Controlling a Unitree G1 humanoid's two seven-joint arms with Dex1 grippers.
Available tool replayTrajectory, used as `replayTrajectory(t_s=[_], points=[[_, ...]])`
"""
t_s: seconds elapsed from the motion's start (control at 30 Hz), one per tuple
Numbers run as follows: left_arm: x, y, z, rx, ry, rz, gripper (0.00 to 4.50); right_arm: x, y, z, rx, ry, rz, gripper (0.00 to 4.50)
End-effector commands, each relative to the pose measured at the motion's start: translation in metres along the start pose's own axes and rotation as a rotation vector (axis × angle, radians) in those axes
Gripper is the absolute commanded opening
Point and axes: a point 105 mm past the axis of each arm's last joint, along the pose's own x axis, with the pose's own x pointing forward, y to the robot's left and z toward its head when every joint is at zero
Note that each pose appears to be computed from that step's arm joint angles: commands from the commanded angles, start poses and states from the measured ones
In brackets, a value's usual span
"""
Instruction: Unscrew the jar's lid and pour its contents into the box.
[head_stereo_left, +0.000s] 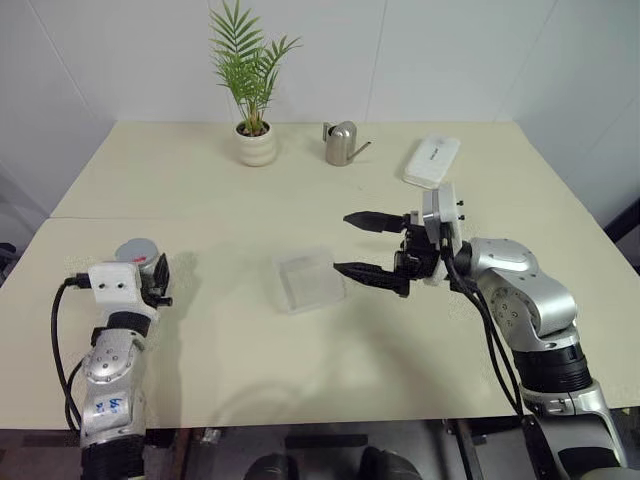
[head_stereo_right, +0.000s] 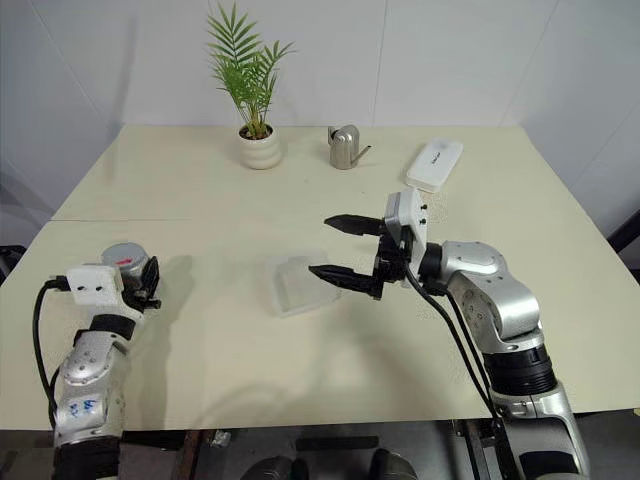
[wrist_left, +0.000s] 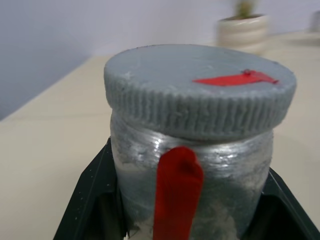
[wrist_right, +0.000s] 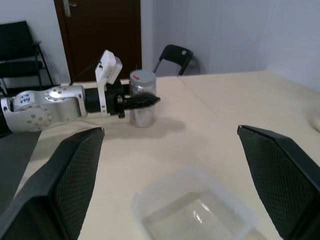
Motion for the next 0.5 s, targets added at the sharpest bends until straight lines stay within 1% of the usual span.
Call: replayTrajectory(t_s=[0.03,0.1,0.17,0.23,0.33,0.5], points=[[0.01,-0.052,0.056,-0.007,-0.138,-0.401,1.97,0.016,0.007,0.029,-0.029,-0.059,0.035,4.5],[0.006,-0.081,0.069,-0.038,-0.132,-0.629,1.97,0.031,0.012,0.032,-0.014,-0.041,0.051,4.5],[0.0,-0.099,0.077,-0.06,-0.119,-0.79,1.97,0.043,0.015,0.035,-0.005,-0.034,0.057,4.5],[-0.006,-0.115,0.078,-0.051,-0.101,-0.927,1.97,0.058,0.016,0.038,0.012,-0.04,0.058,4.5],[-0.006,-0.125,0.075,-0.044,-0.08,-0.998,1.97,0.072,0.017,0.035,0.021,-0.031,0.047,4.5],[-0.004,-0.132,0.077,-0.063,-0.097,-1.021,1.97,0.08,0.013,0.025,0.014,0.008,0.02,4.5]])
